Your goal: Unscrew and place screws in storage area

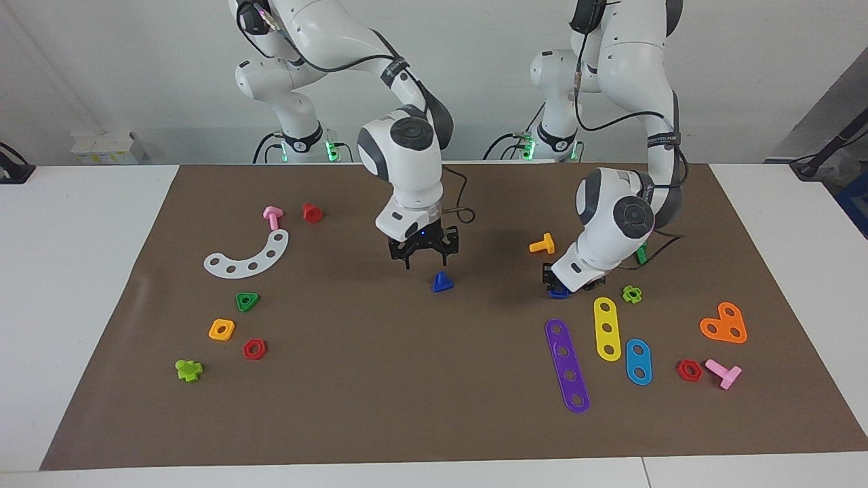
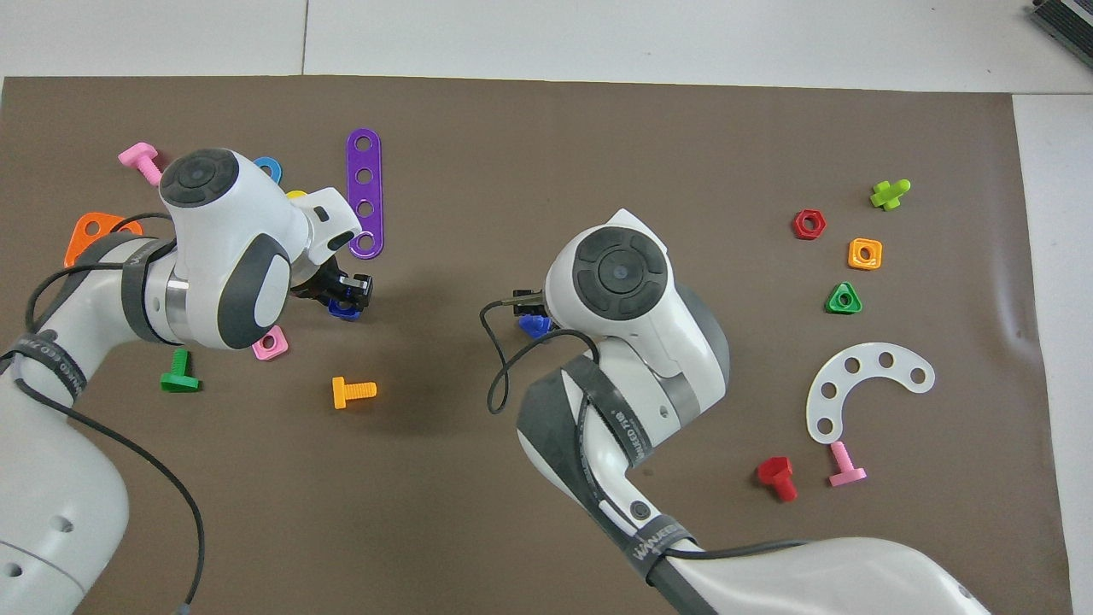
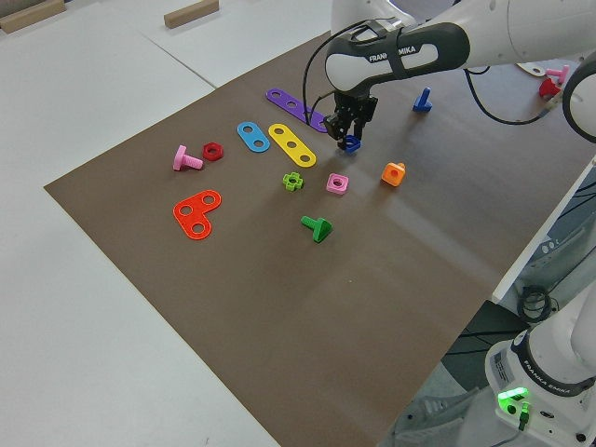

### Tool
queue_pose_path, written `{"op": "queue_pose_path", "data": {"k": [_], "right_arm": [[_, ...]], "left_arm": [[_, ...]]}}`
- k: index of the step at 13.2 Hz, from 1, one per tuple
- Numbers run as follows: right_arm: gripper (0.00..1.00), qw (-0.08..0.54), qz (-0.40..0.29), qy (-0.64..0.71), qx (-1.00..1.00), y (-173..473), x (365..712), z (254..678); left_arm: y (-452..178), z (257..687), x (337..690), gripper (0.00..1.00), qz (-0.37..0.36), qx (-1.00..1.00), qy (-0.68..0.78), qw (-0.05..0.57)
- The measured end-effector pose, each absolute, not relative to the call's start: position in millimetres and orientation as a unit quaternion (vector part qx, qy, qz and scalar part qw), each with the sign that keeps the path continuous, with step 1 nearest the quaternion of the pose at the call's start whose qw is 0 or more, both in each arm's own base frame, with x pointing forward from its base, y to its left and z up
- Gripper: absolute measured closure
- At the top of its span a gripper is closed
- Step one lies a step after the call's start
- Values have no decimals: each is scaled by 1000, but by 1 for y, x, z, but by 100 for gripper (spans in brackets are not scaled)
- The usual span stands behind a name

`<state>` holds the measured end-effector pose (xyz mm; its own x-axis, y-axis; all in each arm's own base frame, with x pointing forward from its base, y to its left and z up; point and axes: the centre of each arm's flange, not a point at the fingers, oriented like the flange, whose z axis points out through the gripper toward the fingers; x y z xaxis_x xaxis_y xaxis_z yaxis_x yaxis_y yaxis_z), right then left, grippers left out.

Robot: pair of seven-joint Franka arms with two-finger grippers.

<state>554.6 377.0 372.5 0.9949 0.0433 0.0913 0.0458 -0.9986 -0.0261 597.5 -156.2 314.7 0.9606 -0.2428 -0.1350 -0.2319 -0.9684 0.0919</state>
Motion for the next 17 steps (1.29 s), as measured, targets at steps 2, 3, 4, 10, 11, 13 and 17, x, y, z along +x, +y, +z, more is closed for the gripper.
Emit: {"op": "queue_pose_path", "data": {"k": [2, 3, 4, 10, 11, 13, 17], "right_arm": [[20, 0, -59, -20, -998, 402, 553, 351], [21, 3, -63, -16, -998, 408, 554, 343], [26, 6, -66, -12, -998, 410, 555, 336], [34, -6, -53, -17, -998, 410, 549, 313], [41, -6, -53, -17, -998, 410, 549, 313], [49, -7, -53, -17, -998, 410, 549, 312], [81, -6, -57, -14, -998, 405, 551, 319]], "left_arm": [[-154, 323, 598, 26, -66, 990, -119, 38], [-147, 328, 601, 16, -62, 991, -113, 38], [-135, 335, 604, 3, -59, 992, -104, 38], [-22, 417, 605, 0, -50, 998, -41, 14], [-9, 434, 600, 0, -49, 998, -36, 7], [-1, 474, 596, 0, -56, 998, -32, 4], [-7, 562, 593, 0, -51, 998, -35, 4]]}}
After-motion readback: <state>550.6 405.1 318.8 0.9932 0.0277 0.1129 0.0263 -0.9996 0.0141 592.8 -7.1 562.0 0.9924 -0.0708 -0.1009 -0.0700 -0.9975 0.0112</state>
